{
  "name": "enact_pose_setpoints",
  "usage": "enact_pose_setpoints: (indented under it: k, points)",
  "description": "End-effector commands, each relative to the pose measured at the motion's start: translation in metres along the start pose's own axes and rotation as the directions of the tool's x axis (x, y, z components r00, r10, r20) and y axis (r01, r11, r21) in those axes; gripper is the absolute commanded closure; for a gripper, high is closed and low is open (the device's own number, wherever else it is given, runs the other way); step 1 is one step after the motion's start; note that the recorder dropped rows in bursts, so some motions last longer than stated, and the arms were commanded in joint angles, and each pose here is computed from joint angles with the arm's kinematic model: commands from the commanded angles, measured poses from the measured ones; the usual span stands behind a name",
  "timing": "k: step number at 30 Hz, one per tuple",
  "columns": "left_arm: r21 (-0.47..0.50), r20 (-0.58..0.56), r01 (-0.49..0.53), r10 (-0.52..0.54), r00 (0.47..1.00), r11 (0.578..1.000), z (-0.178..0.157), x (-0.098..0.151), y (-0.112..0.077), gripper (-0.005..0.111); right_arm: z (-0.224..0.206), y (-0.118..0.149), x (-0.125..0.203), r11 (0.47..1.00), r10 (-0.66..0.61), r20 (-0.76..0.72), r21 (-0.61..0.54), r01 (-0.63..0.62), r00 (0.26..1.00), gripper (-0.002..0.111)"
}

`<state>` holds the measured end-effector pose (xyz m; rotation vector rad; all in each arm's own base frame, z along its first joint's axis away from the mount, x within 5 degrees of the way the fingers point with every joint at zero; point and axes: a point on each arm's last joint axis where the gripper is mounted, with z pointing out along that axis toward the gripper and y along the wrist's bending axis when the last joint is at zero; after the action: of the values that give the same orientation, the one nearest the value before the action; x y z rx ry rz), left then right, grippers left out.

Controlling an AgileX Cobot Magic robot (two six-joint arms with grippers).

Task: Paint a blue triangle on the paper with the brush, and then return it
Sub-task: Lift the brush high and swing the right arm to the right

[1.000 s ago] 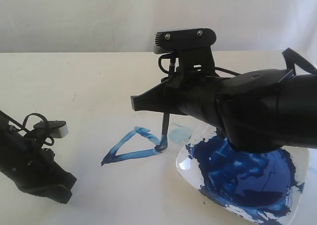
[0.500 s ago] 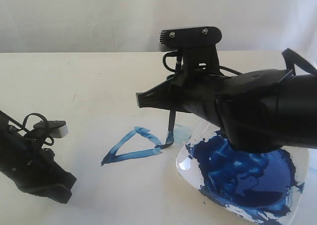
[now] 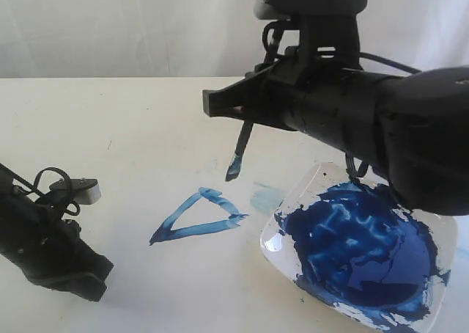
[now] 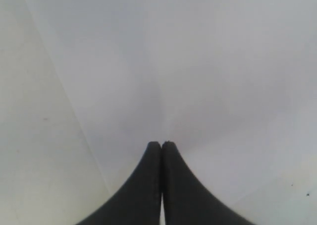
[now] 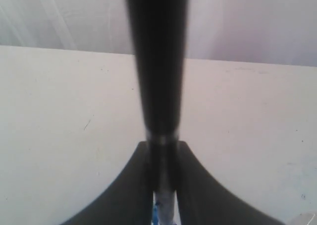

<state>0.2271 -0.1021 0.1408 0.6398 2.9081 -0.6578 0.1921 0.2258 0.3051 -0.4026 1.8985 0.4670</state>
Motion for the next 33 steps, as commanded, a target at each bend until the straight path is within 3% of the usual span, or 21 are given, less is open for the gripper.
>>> enact_pose_setpoints:
  k: [1, 6, 10, 20, 26, 33]
  points:
    - [0.014, 0.0, 0.003, -0.003, 1.0, 1.0, -0.002, 0.001, -0.002, 0.107, -0.012, -0.003, -0.012, 1.0, -0.006, 0.052, 0.002, 0.006, 0.999, 0.108]
    - [0.044, 0.032, -0.1, 0.098, 0.995, 0.994, -0.027, -0.014, -0.015, 0.107, -0.019, -0.011, -0.017, 0.995, -0.082, 0.077, 0.067, 0.077, 0.994, 0.108]
    - [0.045, 0.073, -0.192, 0.189, 0.979, 0.98, -0.057, -0.025, -0.028, 0.107, -0.025, -0.019, -0.015, 0.989, -0.053, 0.018, 0.138, 0.05, 0.998, 0.108]
    - [0.062, 0.307, -0.188, 0.16, 0.938, 0.98, -0.092, -0.033, -0.049, 0.107, -0.087, -0.04, -0.051, 0.985, -0.108, 0.19, 0.15, 0.08, 0.976, 0.108]
    - [0.076, 0.309, -0.203, 0.171, 0.936, 0.976, -0.096, -0.029, -0.054, 0.107, -0.134, -0.052, -0.07, 0.996, -0.045, 0.332, 0.084, 0.017, 0.942, 0.108]
    - [0.061, 0.296, -0.234, 0.207, 0.933, 0.97, -0.096, -0.028, -0.053, 0.107, -0.161, -0.043, -0.078, 0.991, -0.003, 0.421, -0.122, 0.06, 0.907, 0.108]
